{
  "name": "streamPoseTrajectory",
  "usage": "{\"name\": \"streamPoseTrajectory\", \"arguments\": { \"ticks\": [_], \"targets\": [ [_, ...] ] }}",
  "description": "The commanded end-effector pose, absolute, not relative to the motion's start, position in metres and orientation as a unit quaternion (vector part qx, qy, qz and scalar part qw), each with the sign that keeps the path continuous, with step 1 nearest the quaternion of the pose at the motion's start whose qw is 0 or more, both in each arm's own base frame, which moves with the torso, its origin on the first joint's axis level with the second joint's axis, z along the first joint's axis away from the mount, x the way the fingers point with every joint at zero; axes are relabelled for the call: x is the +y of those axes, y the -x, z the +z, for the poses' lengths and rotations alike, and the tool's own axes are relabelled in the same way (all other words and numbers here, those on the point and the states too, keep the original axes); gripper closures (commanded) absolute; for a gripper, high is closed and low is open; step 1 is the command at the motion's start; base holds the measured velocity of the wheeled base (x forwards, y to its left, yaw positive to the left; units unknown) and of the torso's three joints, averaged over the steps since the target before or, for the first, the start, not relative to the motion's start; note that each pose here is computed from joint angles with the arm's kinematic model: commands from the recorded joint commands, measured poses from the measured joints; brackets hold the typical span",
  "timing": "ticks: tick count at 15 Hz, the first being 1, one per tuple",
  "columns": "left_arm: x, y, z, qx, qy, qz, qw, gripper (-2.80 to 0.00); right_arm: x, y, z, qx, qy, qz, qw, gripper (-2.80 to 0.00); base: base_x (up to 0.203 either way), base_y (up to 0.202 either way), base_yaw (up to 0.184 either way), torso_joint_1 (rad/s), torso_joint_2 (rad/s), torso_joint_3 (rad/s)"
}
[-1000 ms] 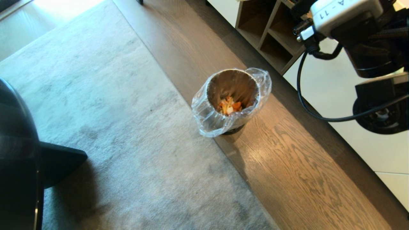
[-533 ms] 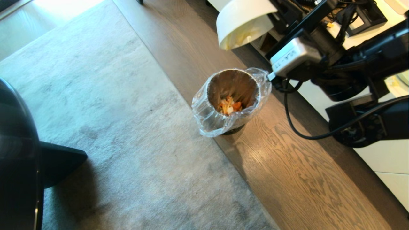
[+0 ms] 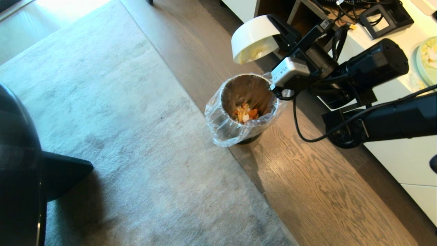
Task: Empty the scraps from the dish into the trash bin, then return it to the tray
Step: Pour the leftover food from the bowl into the trash can
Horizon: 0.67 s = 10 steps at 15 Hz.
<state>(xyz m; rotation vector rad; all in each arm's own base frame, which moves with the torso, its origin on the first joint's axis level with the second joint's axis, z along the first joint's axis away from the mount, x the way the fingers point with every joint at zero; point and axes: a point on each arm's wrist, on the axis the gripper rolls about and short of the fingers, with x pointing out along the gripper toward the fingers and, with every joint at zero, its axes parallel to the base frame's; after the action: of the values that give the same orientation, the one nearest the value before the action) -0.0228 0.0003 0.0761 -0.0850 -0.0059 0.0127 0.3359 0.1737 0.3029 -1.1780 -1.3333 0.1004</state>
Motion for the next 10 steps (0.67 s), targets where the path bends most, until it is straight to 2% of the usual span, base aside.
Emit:
{"name": "streamPoseTrajectory", "arguments": {
  "ticks": [1,5,8,10],
  "targets": [
    [0.0,0.023,0.076,-0.003,0.043,0.007,0.999,0.0,0.167,-0.323,0.318,-0.605,0.503,0.019,0.617,0.0,0.0,0.0,0.0,0.0,0.0,0.0],
    [0.0,0.023,0.076,-0.003,0.043,0.007,0.999,0.0,0.156,-0.276,0.364,-0.647,0.472,-0.021,0.598,0.0,0.0,0.0,0.0,0.0,0.0,0.0],
    [0.0,0.023,0.076,-0.003,0.043,0.007,0.999,0.0,0.16,-0.257,0.355,-0.641,0.469,0.009,0.607,0.0,0.0,0.0,0.0,0.0,0.0,0.0],
    [0.0,0.023,0.076,-0.003,0.043,0.007,0.999,0.0,0.153,-0.244,0.369,-0.652,0.46,-0.008,0.603,0.0,0.0,0.0,0.0,0.0,0.0,0.0]
  ]
}}
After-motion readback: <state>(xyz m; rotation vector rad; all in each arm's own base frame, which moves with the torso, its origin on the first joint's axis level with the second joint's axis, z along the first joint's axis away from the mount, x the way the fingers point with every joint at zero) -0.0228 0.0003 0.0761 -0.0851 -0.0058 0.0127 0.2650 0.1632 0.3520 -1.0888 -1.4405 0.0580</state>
